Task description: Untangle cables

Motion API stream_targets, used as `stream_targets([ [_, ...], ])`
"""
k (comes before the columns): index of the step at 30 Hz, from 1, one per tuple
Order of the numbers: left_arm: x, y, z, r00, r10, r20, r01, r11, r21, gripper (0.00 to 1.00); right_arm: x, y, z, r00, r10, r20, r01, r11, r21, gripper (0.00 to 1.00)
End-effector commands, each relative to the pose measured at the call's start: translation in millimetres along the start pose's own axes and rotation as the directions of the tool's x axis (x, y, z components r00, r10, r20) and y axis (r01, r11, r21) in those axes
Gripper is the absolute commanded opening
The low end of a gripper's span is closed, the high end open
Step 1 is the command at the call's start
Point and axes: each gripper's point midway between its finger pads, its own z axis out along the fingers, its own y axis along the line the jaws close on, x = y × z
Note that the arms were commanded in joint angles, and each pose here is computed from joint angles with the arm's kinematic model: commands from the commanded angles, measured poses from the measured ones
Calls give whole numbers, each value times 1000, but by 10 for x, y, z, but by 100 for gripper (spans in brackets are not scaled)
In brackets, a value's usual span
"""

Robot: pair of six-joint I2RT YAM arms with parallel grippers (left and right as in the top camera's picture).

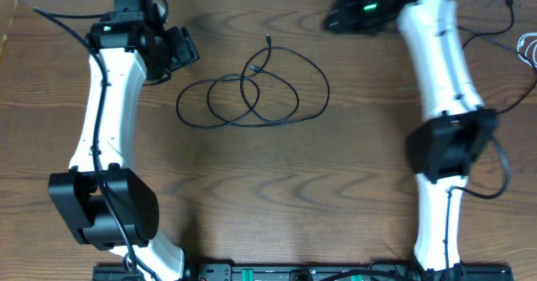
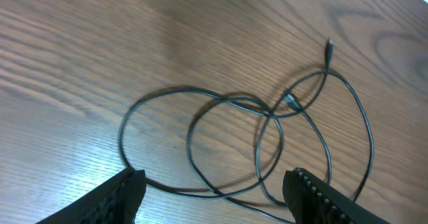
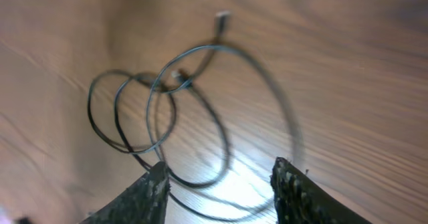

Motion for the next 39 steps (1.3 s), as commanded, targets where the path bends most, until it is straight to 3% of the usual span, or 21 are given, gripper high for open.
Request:
stream_targets([
  [1,-90,101,-165,999,-6,37,6,1000,1,71,254,477,548,984,-159,-85,171,972,163,48],
  [7,-114,241,-276,998,-34,47,35,999,-13,71,651,903,1169,967,-189,-171,223,952,210,50],
  [9,-103,289,-294,998,-41,42,42,999,-20,71,823,955,1359,961,-178,-213,225,948,224,56],
  [12,-89,386,-309,998,-48,33,49,998,-42,71,1091,945,1641,953,-136,-270,211,938,274,59],
  [22,-122,498,-331,997,-71,42,73,996,-55,71,1314,1030,2026,957,-71,-282,149,952,268,64],
  [30,-123,501,-332,997,-72,42,74,996,-56,71,1565,1005,2221,950,22,-313,80,947,311,46],
  [35,-114,503,-332,997,-73,38,75,996,-57,71,1631,836,2182,950,74,-302,62,907,417,44],
  [37,-104,506,-332,997,-74,34,76,995,-58,71,1626,783,2187,953,76,-293,64,896,440,35],
  [38,-104,506,-332,997,-74,34,76,995,-58,89,1623,775,2186,954,74,-291,66,894,444,28],
  [39,-105,505,-332,997,-74,35,76,995,-58,98,1622,767,2184,954,74,-290,66,892,447,18],
])
